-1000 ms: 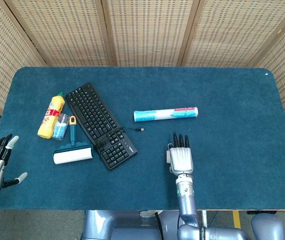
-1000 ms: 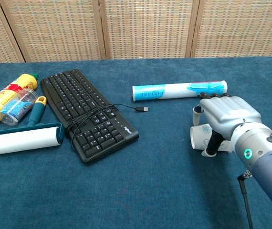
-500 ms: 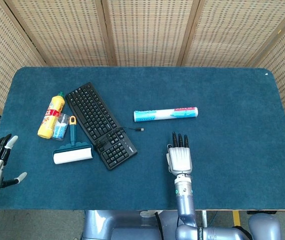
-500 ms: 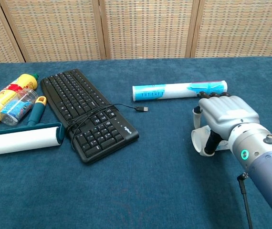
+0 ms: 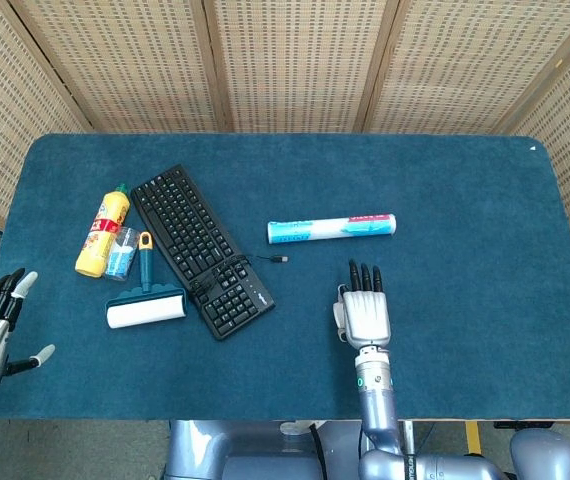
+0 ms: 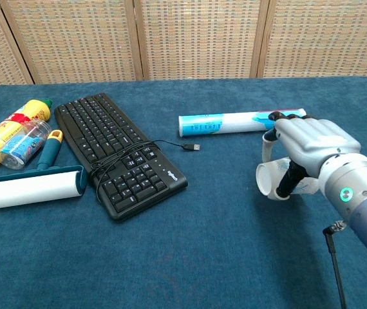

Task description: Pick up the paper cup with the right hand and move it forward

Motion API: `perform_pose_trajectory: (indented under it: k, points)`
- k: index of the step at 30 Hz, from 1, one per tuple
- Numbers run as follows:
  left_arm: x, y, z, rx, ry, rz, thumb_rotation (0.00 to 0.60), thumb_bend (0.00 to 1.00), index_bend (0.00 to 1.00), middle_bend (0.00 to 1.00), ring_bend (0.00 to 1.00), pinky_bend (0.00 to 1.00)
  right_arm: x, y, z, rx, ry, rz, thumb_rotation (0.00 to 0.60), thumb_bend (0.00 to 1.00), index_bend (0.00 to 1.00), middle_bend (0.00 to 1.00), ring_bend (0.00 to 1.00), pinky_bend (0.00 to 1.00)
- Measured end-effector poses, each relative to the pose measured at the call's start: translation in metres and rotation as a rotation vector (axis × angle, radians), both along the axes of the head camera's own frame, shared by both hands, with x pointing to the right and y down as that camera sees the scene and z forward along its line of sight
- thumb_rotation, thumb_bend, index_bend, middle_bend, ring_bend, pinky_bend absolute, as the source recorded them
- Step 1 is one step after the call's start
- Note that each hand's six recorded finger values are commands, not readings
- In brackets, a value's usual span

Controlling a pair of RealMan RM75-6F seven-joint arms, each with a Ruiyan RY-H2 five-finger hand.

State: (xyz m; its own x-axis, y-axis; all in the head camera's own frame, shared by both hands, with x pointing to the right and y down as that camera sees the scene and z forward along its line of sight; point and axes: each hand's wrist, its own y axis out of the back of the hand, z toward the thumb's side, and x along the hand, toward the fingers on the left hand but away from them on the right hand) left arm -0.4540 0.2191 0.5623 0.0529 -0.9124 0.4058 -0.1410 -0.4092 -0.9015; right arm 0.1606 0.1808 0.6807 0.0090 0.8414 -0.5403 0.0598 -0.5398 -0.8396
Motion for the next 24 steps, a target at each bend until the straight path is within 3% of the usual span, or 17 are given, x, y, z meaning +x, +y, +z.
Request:
perform_pose_trajectory:
  k: [7, 15, 24]
  points:
    - [0.001, 0.0, -0.001, 0.002, -0.001, 0.002, 0.6, 0.18, 0.0, 0.0, 0.0, 0.0, -0.002, -0.009, -0.016, 0.0, -0.264, 0.134, 0.6, 0.24, 0.49, 0.08, 0.0, 0.0]
    - [0.003, 0.001, -0.001, 0.002, -0.005, 0.009, 0.6, 0.18, 0.0, 0.0, 0.0, 0.0, -0.001, -0.012, -0.017, -0.063, -0.564, 0.28, 0.6, 0.22, 0.49, 0.08, 0.0, 0.0]
    - [0.003, 0.001, 0.0, 0.0, -0.007, 0.01, 0.6, 0.18, 0.0, 0.0, 0.0, 0.0, 0.008, -0.005, 0.003, -0.128, -0.596, 0.332, 0.6, 0.22, 0.49, 0.08, 0.0, 0.0]
